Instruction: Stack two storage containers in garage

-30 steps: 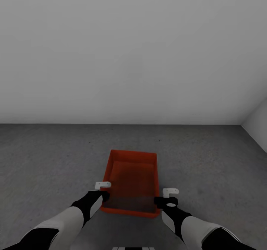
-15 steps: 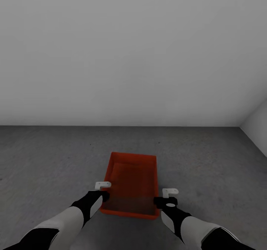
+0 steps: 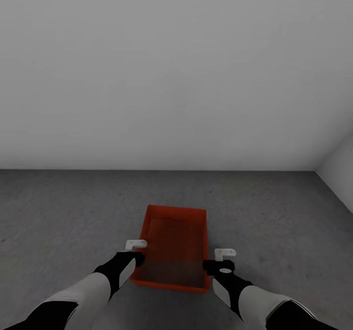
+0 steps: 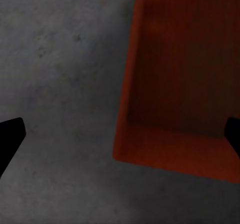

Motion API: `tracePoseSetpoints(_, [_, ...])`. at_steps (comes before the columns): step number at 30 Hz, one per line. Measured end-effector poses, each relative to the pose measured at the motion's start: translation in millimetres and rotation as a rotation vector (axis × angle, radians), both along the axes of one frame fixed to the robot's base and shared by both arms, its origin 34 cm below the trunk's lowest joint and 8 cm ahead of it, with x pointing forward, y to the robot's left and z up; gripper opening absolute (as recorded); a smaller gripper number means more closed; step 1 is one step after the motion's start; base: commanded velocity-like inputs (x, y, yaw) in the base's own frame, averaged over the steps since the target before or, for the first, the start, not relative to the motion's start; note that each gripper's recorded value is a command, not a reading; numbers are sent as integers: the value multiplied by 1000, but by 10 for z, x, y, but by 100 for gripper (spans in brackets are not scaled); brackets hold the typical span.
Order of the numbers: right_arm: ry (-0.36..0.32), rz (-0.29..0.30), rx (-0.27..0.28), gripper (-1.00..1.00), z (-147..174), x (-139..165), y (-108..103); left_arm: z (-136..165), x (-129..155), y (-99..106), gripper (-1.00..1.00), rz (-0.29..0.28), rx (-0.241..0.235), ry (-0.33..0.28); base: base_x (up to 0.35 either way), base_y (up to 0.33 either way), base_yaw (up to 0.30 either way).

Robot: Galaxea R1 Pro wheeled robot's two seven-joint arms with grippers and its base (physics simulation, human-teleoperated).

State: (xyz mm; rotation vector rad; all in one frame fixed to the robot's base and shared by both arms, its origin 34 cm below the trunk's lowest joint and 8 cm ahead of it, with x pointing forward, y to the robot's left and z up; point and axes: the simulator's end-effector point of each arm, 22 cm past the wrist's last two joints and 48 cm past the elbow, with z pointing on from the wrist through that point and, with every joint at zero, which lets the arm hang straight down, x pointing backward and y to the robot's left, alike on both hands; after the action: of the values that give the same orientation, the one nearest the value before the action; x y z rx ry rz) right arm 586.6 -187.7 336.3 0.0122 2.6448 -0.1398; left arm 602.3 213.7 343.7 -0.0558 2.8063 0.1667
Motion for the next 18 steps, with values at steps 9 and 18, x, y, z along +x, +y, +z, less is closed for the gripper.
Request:
tracePoseSetpoints(9, [-14, 0, 0, 100, 64, 45, 0, 67, 46, 0, 100, 0, 0, -14, 0, 0, 0])
tracePoseSetpoints(18, [-27, 0, 0, 100, 129, 90, -2, 136, 94, 0, 100, 0, 0, -29, 0, 0, -5])
